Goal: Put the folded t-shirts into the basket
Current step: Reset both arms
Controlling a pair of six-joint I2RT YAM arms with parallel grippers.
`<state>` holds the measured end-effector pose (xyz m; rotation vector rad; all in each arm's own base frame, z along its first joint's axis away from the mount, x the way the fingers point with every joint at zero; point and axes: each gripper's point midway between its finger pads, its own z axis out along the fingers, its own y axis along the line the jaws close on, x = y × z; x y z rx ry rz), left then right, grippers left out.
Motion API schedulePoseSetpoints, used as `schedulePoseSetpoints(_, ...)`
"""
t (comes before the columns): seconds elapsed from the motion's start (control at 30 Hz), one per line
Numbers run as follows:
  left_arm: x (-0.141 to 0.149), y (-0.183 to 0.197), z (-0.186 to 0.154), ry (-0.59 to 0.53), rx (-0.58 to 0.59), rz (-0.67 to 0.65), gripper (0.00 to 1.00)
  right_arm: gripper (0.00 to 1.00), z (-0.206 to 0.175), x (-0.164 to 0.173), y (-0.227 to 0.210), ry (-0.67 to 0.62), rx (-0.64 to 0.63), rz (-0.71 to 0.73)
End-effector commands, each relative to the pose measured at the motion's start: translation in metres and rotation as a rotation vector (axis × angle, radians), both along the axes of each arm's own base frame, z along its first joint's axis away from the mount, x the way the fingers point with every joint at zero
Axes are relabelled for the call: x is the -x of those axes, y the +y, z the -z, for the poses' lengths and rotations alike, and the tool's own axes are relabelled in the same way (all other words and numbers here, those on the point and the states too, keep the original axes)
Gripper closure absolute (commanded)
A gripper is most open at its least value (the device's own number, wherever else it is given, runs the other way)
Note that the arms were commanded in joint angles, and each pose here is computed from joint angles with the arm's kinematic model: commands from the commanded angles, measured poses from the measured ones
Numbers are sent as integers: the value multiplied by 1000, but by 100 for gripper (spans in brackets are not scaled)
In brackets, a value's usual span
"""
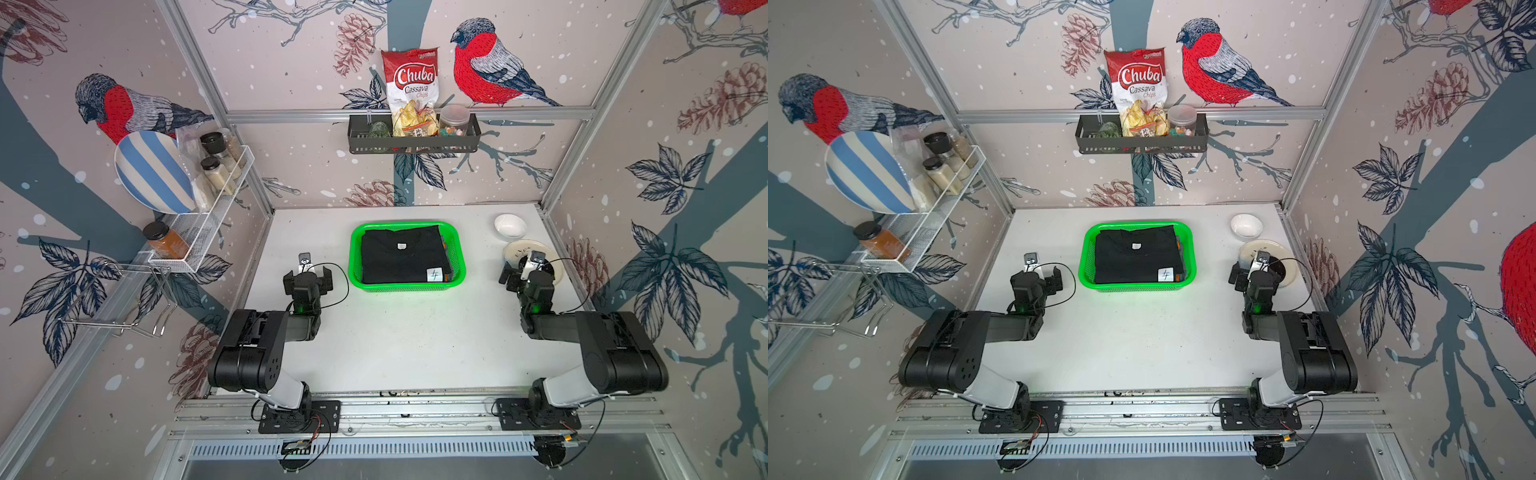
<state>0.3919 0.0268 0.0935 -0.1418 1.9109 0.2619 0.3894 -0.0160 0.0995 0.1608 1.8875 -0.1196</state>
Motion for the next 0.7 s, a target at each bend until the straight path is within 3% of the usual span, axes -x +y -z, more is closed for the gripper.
schedulePoseSetpoints(0.0, -1, 1, -2, -5, 0, -7, 1, 0, 1, 0, 0, 10, -6, 9)
schedulePoseSetpoints(0.23, -1, 0, -1, -3, 1, -3, 1, 0, 1, 0, 0, 11, -7, 10)
schedulePoseSetpoints(0.33, -3, -11, -1, 3, 1, 70, 2, 0, 1, 0, 0, 11, -7, 9)
schedulePoseSetpoints(0.67, -4, -9, 0, 8, 2, 53, 2, 0, 2, 0, 0, 13, -6, 9)
